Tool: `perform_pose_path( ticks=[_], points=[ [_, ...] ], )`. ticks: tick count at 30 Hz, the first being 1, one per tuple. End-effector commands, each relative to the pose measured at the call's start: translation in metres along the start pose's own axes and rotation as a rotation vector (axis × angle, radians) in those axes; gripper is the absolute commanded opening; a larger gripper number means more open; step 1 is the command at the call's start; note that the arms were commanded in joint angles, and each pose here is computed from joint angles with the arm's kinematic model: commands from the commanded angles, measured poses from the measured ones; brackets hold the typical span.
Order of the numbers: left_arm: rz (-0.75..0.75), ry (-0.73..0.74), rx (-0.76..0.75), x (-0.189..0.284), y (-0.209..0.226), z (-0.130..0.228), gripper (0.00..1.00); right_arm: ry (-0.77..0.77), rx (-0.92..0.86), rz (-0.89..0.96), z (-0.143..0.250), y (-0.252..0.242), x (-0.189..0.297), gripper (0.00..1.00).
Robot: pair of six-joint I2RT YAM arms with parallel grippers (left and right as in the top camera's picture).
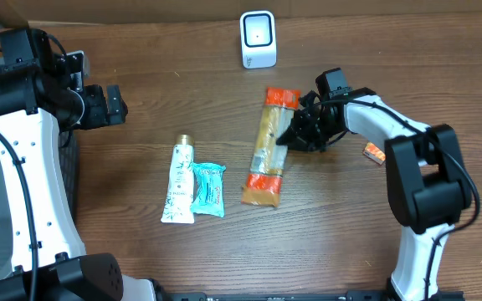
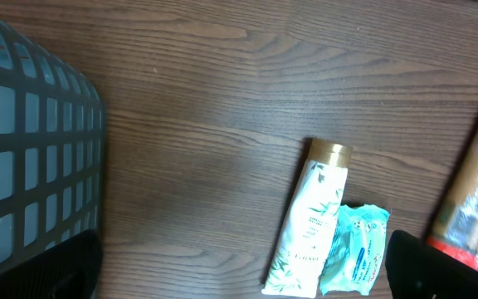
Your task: Scan the item barcode
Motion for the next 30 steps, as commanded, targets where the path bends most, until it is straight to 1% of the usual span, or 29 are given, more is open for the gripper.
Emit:
perform_pose_path(
  ticks=[1,3,6,11,13,18,22,23,27,30],
  points=[
    [0.0,-0.02,-0.019,0.005,-0.001,-0.003,1.0,-0.133,0.096,0.14,0.01,0.029,0.05,0.04],
    [0.0,-0.02,-0.019,0.005,-0.001,-0.003,1.0,-0.157,0.101,0.258,0.021,0.034,0.066,0.04],
    [0.0,-0.02,-0.019,0.005,-0.001,-0.003,1.0,-0.17,0.132,0.414,0.037,0.041,0.076,0.04],
    [0.0,-0.02,-0.019,0.005,-0.001,-0.003,1.0,-0.183,0.219,0.58,0.051,0.046,0.057,0.04],
    [0.0,-0.02,-0.019,0.005,-0.001,-0.003,1.0,-0.178,0.238,0.617,0.053,0.046,0.047,0.04],
    [0.0,-0.02,-0.019,0.005,-0.001,-0.003,1.0,-0.109,0.259,0.672,0.055,0.037,0.016,0.04],
    [0.0,-0.02,-0.019,0.005,-0.001,-0.003,1.0,-0.055,0.249,0.71,0.052,0.023,-0.003,0.07],
    [0.0,-0.02,-0.019,0.005,-0.001,-0.003,1.0,-0.034,0.256,0.712,0.053,0.019,-0.008,0.1],
    [0.0,-0.02,-0.019,0.005,-0.001,-0.003,1.0,0.087,0.364,0.589,0.062,0.019,-0.028,0.18],
    [0.0,-0.02,-0.019,0.005,-0.001,-0.003,1.0,0.098,0.365,0.583,0.064,0.016,-0.03,0.28]
  ],
)
Point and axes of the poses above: each gripper's point midway between its finger pads, its own x axis back along the fingers, its own y axis along the line the jaws close on, z = x × y, the point moved 5 cm from there along x, back along the fingers, and after that the axes turned 1 degree about -x, right-handed, at the moved point
